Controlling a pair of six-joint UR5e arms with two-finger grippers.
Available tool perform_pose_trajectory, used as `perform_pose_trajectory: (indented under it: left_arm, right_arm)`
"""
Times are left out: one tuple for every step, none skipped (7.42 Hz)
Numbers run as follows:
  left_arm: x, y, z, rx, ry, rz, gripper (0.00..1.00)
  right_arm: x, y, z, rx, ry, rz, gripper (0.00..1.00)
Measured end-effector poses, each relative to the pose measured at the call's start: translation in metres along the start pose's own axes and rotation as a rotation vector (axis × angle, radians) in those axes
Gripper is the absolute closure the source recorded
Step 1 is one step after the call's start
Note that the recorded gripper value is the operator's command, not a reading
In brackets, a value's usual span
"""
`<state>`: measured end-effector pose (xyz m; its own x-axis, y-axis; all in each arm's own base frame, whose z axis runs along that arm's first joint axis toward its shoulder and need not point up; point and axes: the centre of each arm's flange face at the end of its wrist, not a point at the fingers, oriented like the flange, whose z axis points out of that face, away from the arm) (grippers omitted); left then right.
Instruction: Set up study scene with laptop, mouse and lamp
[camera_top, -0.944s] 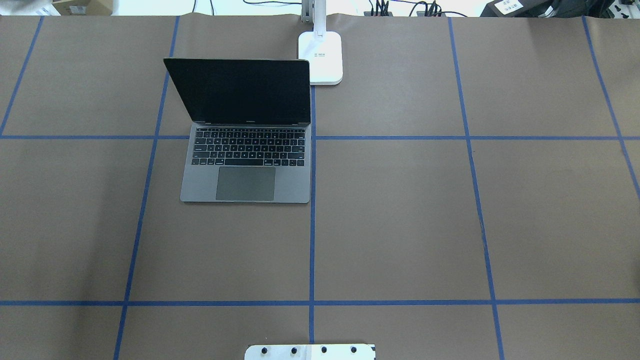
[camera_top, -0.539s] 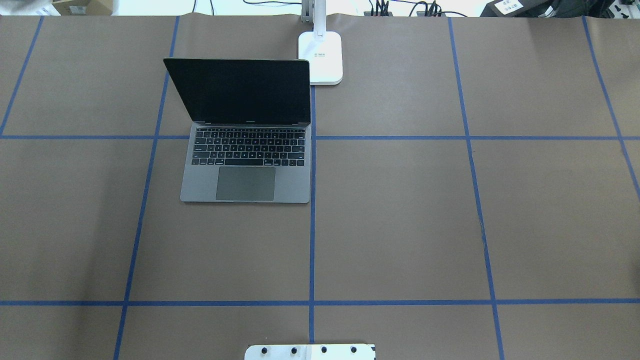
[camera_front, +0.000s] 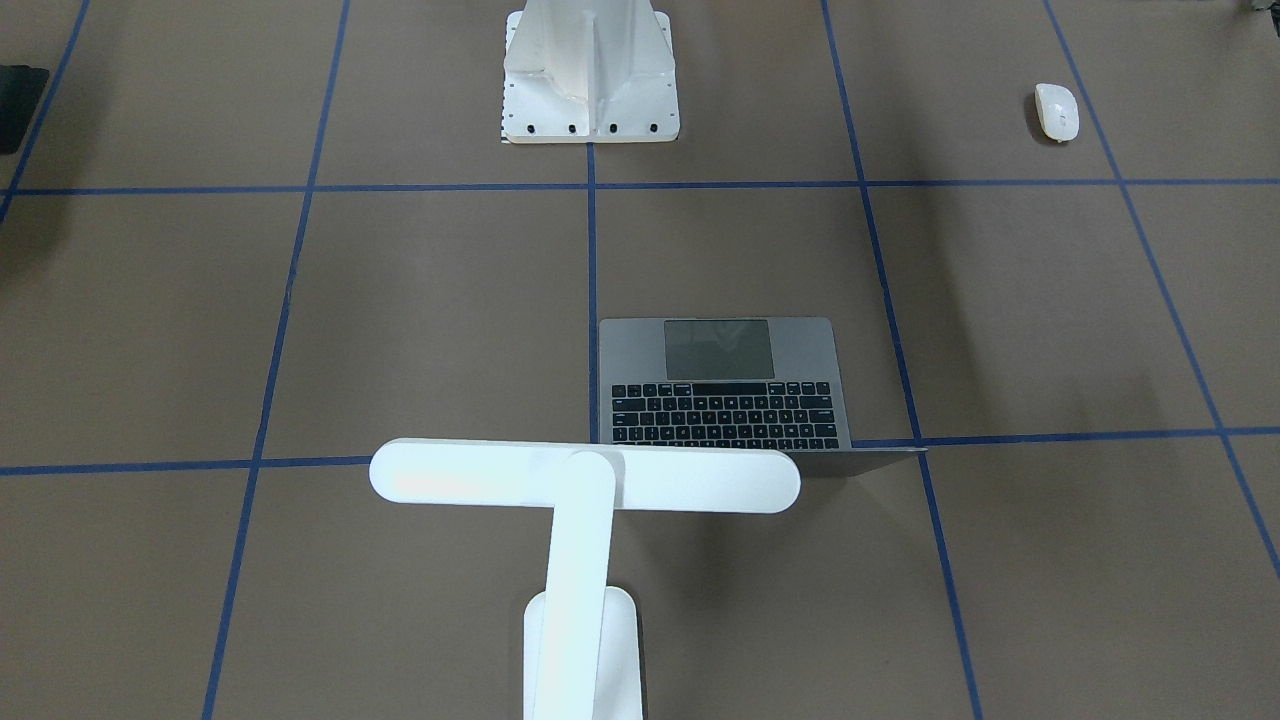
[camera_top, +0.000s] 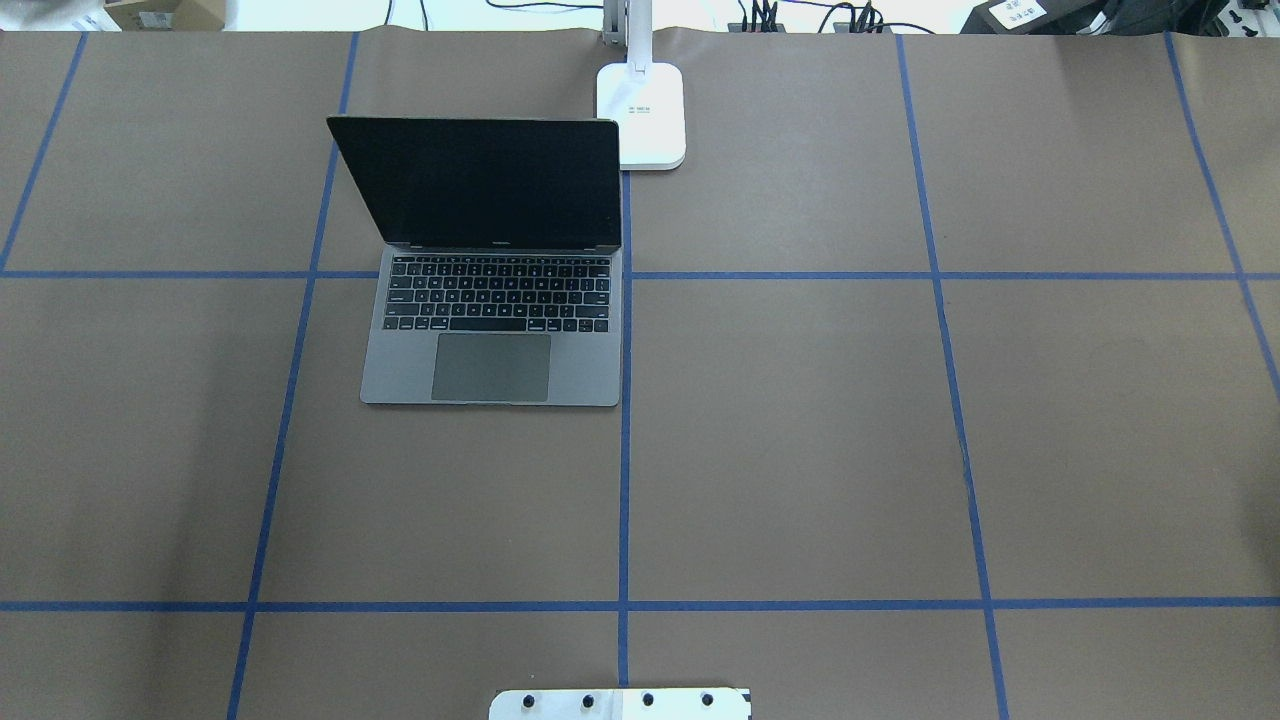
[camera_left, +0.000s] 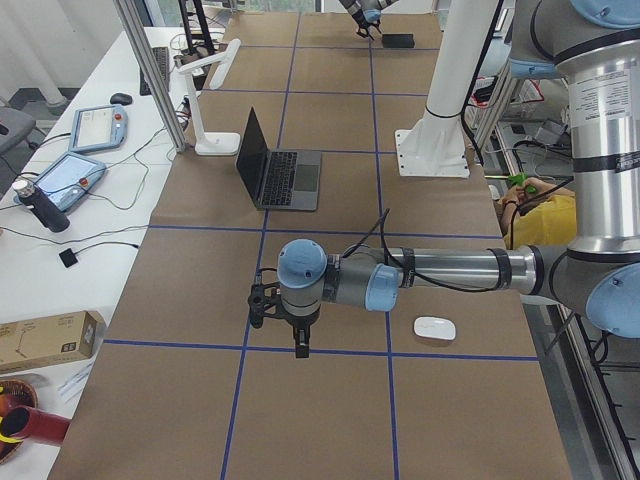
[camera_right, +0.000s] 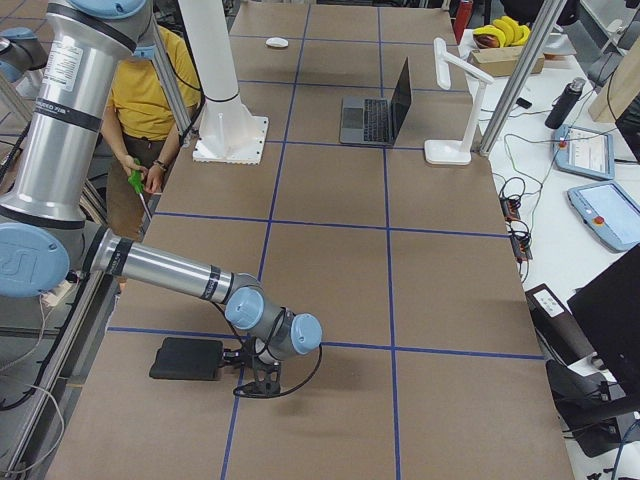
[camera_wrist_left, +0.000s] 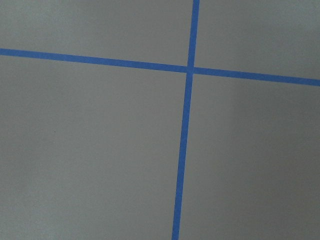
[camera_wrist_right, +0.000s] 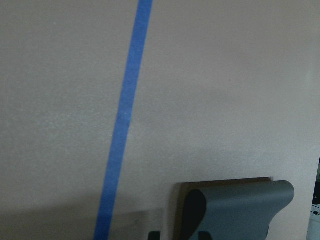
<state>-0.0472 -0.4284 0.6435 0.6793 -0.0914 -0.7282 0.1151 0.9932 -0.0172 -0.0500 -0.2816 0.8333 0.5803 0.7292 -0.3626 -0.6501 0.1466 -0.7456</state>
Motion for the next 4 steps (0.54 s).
perform_pose_trajectory:
  left_arm:
    - [0.000, 0.000, 0.000, 0.000, 0.000, 0.001, 0.00]
    - [0.000, 0.000, 0.000, 0.001, 0.000, 0.001, 0.00]
    - [0.000, 0.000, 0.000, 0.001, 0.000, 0.001, 0.00]
    - [0.000, 0.000, 0.000, 0.001, 0.000, 0.002, 0.00]
  right_arm:
    - [-0.001, -0.001, 0.001, 0.000, 0.011, 0.006, 0.32]
    - [0.001, -0.003, 0.003, 0.005, 0.020, 0.007, 0.33]
    - [0.005, -0.005, 0.006, 0.007, 0.027, 0.007, 0.33]
    - [0.012, -0.007, 0.010, 0.007, 0.034, 0.007, 0.33]
